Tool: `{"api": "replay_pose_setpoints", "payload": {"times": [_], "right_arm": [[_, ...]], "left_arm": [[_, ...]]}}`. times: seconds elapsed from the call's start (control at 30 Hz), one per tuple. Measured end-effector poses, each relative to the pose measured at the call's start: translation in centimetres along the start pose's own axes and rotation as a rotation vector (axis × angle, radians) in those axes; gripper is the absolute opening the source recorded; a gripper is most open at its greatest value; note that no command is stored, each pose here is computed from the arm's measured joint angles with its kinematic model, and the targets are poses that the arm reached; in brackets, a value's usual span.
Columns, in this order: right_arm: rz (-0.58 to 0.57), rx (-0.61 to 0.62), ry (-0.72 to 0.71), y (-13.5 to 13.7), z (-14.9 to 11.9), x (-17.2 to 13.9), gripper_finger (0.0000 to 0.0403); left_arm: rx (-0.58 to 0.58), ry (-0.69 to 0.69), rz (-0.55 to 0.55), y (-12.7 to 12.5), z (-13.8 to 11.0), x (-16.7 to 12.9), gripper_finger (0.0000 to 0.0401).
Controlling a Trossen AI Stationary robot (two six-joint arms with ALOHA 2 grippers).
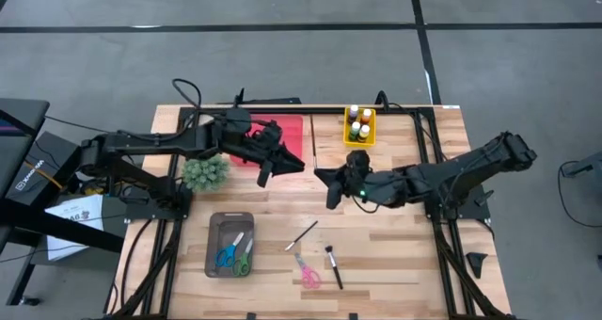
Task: Pick & Place Paint Supplies
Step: Put the foundation brush into the red bin
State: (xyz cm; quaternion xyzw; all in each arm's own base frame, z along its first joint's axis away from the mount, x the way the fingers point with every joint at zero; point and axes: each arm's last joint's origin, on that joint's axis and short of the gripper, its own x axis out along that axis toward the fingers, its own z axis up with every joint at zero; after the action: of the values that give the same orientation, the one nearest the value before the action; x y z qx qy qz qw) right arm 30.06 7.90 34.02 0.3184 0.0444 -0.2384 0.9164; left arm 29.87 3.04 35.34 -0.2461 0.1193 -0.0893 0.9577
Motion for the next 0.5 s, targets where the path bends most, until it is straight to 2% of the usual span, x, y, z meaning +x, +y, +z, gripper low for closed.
{"api": "replay_pose_setpoints", "payload": {"times": [0.23, 0.5], "right_arm": [[0.025, -0.046, 0.032, 0.6, 0.7, 1.4, 0.0], [0.024, -0.08, 0.047, 1.0, 0.6, 1.9, 0.0]], "left_arm": [[-0.021, -0.06, -0.025, -0.1, 0.5, 0.3, 0.0076], [-0.025, -0.093, 0.012, 0.0, 0.6, 0.2, 0.0076]]}}
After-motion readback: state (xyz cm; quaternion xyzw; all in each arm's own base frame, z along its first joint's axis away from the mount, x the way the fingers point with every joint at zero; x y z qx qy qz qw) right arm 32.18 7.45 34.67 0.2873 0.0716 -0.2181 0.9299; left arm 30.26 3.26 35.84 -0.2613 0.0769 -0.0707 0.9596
